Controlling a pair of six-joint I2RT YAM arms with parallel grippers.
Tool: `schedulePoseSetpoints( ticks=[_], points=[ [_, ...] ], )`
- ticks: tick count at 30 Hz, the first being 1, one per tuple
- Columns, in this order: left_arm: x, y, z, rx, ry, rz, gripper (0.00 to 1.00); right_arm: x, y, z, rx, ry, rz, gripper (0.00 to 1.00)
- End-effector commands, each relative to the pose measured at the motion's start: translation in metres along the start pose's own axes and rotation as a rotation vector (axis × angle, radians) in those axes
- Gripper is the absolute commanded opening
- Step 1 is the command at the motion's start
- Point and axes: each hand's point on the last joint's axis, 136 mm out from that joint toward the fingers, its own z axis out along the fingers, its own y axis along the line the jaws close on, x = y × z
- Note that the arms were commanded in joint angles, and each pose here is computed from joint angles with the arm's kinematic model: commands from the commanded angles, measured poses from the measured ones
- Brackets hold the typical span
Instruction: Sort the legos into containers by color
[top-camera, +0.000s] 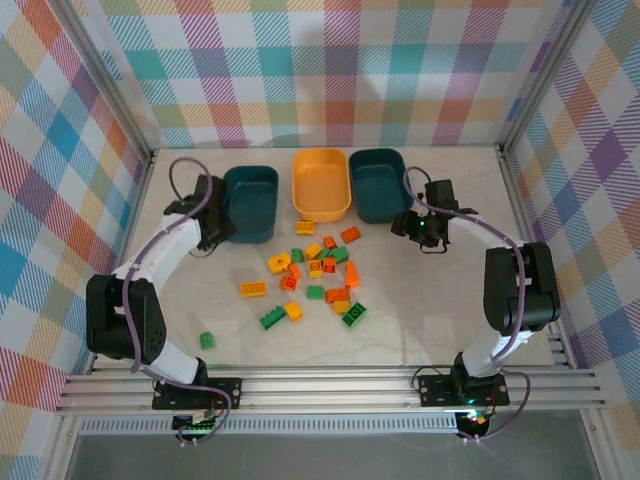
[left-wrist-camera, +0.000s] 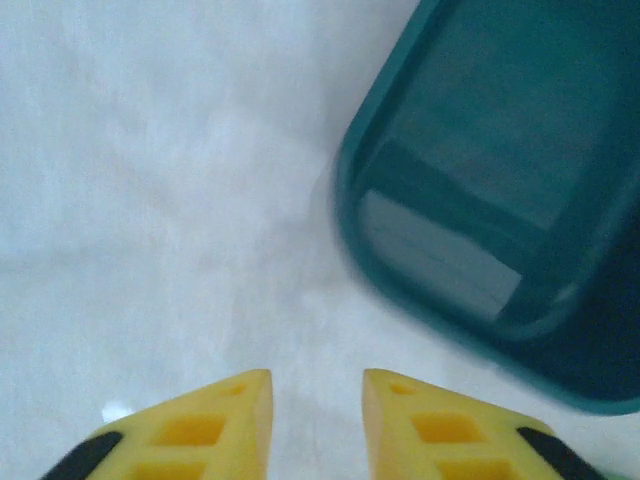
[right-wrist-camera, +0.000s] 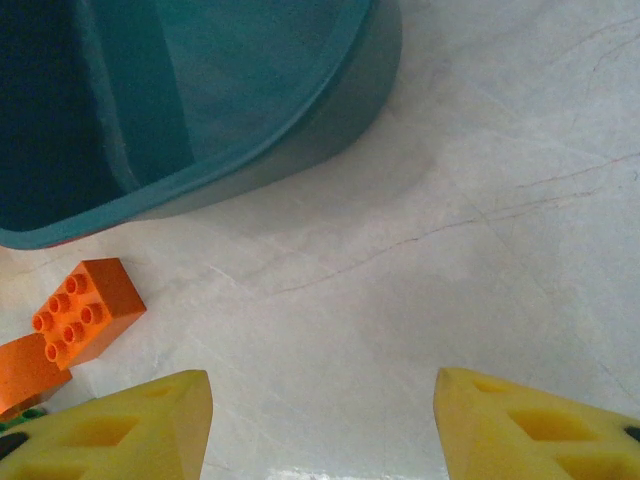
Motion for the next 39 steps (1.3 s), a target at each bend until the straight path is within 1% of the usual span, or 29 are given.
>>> schedulePoseSetpoints(
  ticks=[1, 4, 8, 11, 15, 19, 21, 22, 24, 26, 28, 30, 32, 35, 36, 37, 39],
  points=[
    [0.012, 0.008, 0.009, 0.023, 0.026, -0.081, 0.23, 0.000, 0.007, -0.007, -0.033, -0.013, 0.005, 0.61],
    [0.022, 0.008, 0.034, 0.004, 0.085, -0.087, 0.18, -0.002, 0.008, -0.010, -0.035, -0.022, 0.002, 0.61],
    [0.013, -0.004, 0.059, 0.016, 0.095, -0.101, 0.17, -0.001, 0.009, -0.012, -0.040, -0.026, -0.002, 0.61],
    [0.001, -0.021, 0.071, 0.053, 0.086, -0.093, 0.20, -0.001, 0.009, -0.013, -0.040, -0.028, -0.004, 0.61],
    [-0.013, -0.042, 0.080, 0.117, 0.068, -0.073, 0.26, 0.000, 0.008, -0.010, -0.041, -0.024, -0.002, 0.61],
    [-0.025, -0.050, 0.075, 0.156, 0.027, -0.059, 0.36, 0.000, 0.008, -0.007, -0.037, -0.019, -0.001, 0.61],
    [-0.024, -0.051, 0.070, 0.171, 0.027, -0.062, 0.38, 0.001, 0.009, -0.006, -0.042, -0.015, -0.001, 0.61],
    [-0.019, -0.048, 0.065, 0.175, 0.031, -0.076, 0.38, 0.001, 0.009, -0.005, -0.043, -0.014, -0.002, 0.61],
    [-0.007, -0.027, 0.051, 0.122, 0.038, -0.137, 0.40, 0.001, 0.010, -0.005, -0.042, -0.013, -0.007, 0.61],
    [0.010, 0.008, 0.026, 0.011, 0.041, -0.241, 0.46, 0.001, 0.012, -0.006, -0.043, -0.013, -0.011, 0.61],
    [0.031, 0.043, 0.000, -0.087, 0.033, -0.349, 0.47, 0.001, 0.013, -0.006, -0.044, -0.017, -0.015, 0.62],
    [0.060, 0.072, -0.020, -0.137, 0.048, -0.458, 0.57, 0.001, 0.015, -0.007, -0.047, -0.019, -0.019, 0.63],
    [0.087, 0.096, -0.032, -0.179, 0.068, -0.545, 0.63, 0.001, 0.017, -0.007, -0.049, -0.018, -0.024, 0.63],
    [0.125, 0.110, -0.031, -0.165, 0.133, -0.655, 0.66, 0.002, 0.018, -0.009, -0.049, -0.020, -0.033, 0.64],
    [0.135, 0.111, -0.028, -0.160, 0.156, -0.681, 0.66, 0.001, 0.019, -0.010, -0.052, -0.023, -0.036, 0.65],
    [0.144, 0.115, -0.026, -0.183, 0.178, -0.710, 0.66, 0.001, 0.019, -0.011, -0.051, -0.024, -0.038, 0.65],
    [0.158, 0.114, -0.023, -0.195, 0.240, -0.735, 0.66, 0.002, 0.020, -0.012, -0.052, -0.024, -0.042, 0.66]
  ],
)
